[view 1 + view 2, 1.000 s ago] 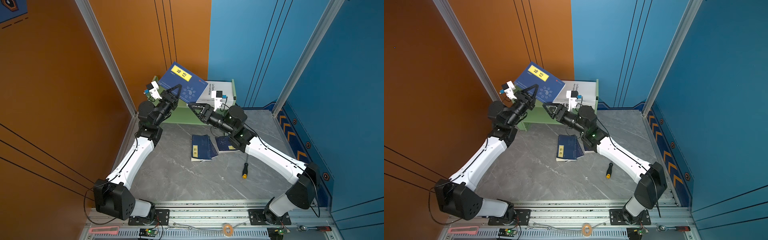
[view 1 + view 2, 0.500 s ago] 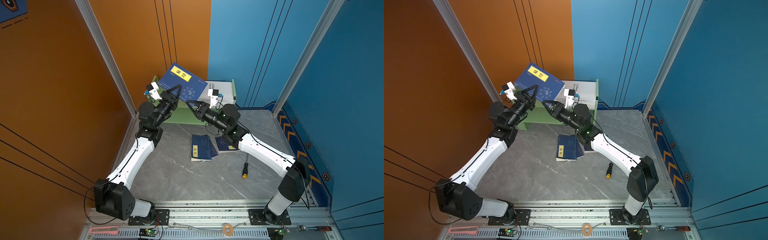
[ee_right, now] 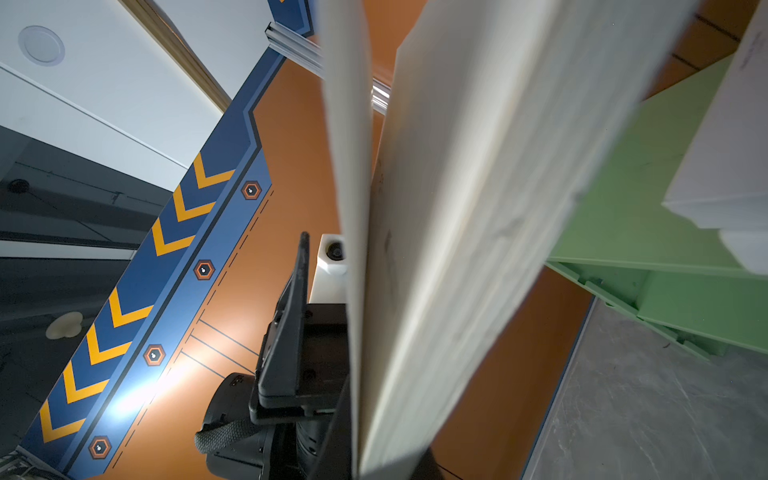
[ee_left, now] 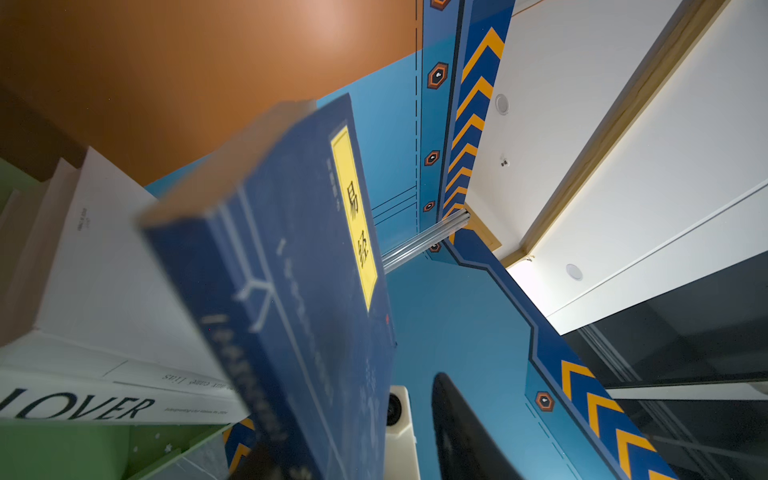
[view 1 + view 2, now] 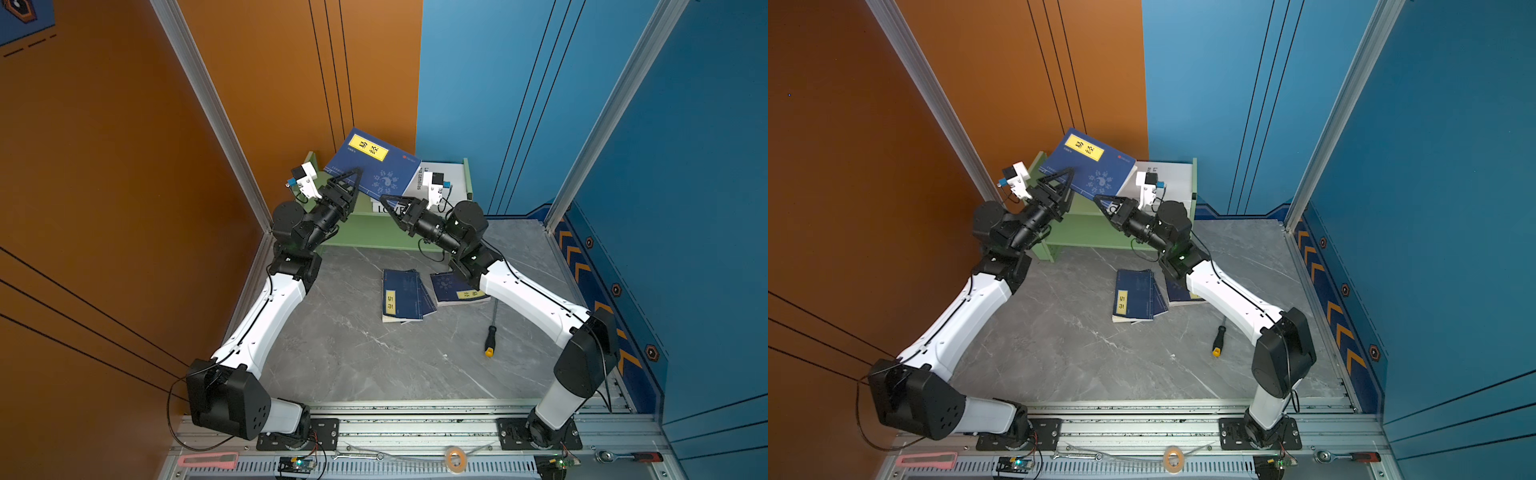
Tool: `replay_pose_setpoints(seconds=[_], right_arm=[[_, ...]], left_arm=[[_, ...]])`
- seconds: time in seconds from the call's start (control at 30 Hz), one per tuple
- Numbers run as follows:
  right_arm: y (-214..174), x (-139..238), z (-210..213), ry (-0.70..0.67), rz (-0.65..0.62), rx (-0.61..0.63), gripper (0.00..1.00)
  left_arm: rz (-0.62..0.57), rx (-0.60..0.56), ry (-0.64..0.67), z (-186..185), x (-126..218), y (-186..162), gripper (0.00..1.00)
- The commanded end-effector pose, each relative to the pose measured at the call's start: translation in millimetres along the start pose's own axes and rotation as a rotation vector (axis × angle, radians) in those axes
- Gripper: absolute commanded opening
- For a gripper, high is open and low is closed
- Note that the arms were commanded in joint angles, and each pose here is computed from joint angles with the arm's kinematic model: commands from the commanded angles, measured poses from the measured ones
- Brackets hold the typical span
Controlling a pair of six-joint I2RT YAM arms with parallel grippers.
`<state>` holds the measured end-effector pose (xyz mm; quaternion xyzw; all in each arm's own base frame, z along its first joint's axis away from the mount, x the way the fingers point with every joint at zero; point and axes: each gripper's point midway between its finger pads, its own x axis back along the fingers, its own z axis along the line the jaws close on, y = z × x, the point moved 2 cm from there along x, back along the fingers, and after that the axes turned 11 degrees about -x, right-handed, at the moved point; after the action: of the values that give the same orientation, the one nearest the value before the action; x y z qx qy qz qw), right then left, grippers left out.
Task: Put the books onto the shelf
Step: 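Grip the raised blue book with the right gripper beside the left gripper, then lower the blue book onto the white book with both grippers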
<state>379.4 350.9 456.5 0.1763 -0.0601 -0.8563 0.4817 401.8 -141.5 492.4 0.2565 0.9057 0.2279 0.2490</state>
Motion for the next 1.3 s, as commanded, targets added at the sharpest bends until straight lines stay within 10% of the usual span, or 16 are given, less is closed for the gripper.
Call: replay_pose_setpoints(seconds=[0.0,0.67,1.1,1.2,1.27], right_arm=[[4.5,21.7,35.9,0.049,0.078,0.029,0.06],[9.4,76.3,53.4,-0.031,0.139,0.150,0.06],[35.9,82.8,48.4,-0.139,0.010,0.200,0.07],[54.3,88.5,44.4,-0.196,-0.073,0.225,0.12],[69.4,98.4,37.6,-0.287,-0.159,0.265,0.42]], left_arm=[[0.094,-0.077,-0.093,-23.1,4.6,6.8,0.55],[0.246,-0.060,-0.179,-33.5,-10.8,-13.2,0.50],[0.264,-0.111,-0.128,-39.9,-26.3,-36.1,0.00],[0.226,-0.153,-0.081,-39.8,-36.6,-33.7,0.00],[0.195,-0.170,-0.055,-39.5,-45.0,-30.8,0.00]])
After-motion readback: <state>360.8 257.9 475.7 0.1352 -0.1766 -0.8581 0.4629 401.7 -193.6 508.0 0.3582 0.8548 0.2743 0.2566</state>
